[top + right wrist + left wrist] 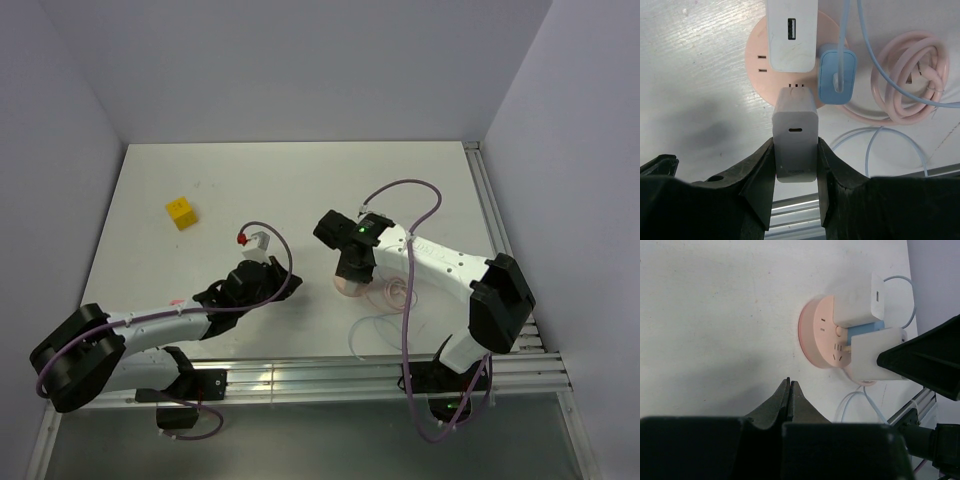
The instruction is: Insert the plug
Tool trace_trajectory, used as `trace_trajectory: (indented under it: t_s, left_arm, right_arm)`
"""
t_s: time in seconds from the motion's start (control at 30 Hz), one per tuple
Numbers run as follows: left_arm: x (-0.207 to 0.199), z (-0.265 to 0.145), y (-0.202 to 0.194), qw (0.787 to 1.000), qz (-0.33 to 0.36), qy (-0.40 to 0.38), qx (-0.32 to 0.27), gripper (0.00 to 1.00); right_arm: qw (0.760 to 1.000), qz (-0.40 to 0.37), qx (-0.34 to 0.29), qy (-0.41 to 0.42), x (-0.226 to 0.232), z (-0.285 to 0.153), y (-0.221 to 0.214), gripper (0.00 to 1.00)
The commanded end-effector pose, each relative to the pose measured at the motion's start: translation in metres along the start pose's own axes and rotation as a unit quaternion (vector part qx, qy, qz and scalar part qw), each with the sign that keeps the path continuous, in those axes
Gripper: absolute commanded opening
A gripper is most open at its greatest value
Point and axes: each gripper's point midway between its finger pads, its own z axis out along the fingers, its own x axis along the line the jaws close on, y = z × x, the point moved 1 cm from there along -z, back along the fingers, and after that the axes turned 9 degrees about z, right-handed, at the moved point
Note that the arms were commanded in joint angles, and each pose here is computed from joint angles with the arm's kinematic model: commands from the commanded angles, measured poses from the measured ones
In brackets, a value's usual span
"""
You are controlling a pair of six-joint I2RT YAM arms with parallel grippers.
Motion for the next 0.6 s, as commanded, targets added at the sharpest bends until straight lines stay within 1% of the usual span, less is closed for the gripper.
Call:
trace_trajectory:
  t_s: [0.0,0.27,0.57]
  left_arm:
    - [-0.008,-0.004,0.011,1.000,0.001,-0.017,-0.022,0.00]
    - [-0.007,-0.003,0.010,1.000,0.003,-0.018,-0.018,0.00]
    - [-0.008,-0.002,0.011,1.000,0.002,-0.020,-0.020,0.00]
  right_arm:
    - [0.999,0.019,-0.026,0.008,0.002,0.002,0.008,0.00]
    - [0.999,0.021,-0.026,-0.003,-0.003,0.016,0.001,0.00]
    - [0.999,0.024,-0.036,0.019,0.005,0.016,0.005,0.00]
